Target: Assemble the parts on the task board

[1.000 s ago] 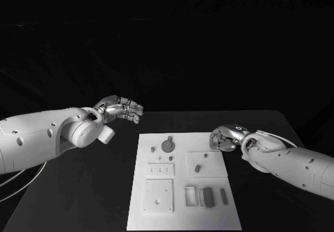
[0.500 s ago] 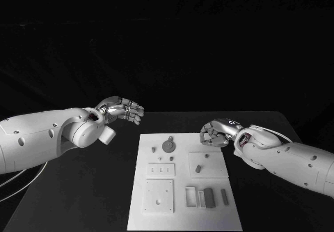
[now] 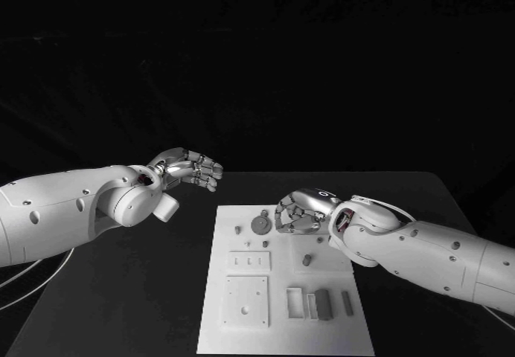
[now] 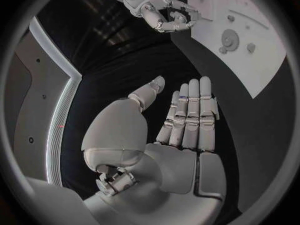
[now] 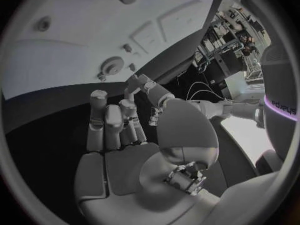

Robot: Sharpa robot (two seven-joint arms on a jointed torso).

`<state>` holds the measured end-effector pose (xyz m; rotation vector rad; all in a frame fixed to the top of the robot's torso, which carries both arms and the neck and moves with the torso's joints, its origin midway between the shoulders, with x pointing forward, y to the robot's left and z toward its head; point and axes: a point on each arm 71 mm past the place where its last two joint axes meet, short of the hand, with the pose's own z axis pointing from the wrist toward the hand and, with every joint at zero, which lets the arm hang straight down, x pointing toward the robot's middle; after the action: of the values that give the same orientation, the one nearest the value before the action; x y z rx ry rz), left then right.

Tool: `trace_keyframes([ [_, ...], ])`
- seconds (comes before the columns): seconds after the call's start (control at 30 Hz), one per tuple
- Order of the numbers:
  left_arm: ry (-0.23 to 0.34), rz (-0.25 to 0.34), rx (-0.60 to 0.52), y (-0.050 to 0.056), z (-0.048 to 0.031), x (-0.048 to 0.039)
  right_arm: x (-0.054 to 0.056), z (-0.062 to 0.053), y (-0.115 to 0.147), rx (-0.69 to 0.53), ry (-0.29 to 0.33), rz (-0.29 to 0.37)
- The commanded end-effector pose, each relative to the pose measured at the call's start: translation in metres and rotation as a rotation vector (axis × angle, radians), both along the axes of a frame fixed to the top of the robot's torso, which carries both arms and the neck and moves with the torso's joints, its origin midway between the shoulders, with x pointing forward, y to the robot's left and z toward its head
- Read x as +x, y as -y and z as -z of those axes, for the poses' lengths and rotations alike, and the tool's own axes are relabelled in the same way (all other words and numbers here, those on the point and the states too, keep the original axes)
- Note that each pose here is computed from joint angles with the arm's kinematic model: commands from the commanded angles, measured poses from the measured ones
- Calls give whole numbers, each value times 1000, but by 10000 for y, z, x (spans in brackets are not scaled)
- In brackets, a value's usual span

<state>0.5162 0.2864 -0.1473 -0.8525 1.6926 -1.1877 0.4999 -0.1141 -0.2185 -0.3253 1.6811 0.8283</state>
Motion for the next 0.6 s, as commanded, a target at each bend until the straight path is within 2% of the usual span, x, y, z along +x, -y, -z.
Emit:
trace_keyframes([
  [0.03,5,-3,3,20,-9,0,-42,17,-120,-12,-57,23],
  [0.3,5,-7,5,28,-8,1,-124,40,-432,-25,-105,27],
  [0.6,0,-21,35,53,2,-1,-210,71,-635,-36,-140,33],
])
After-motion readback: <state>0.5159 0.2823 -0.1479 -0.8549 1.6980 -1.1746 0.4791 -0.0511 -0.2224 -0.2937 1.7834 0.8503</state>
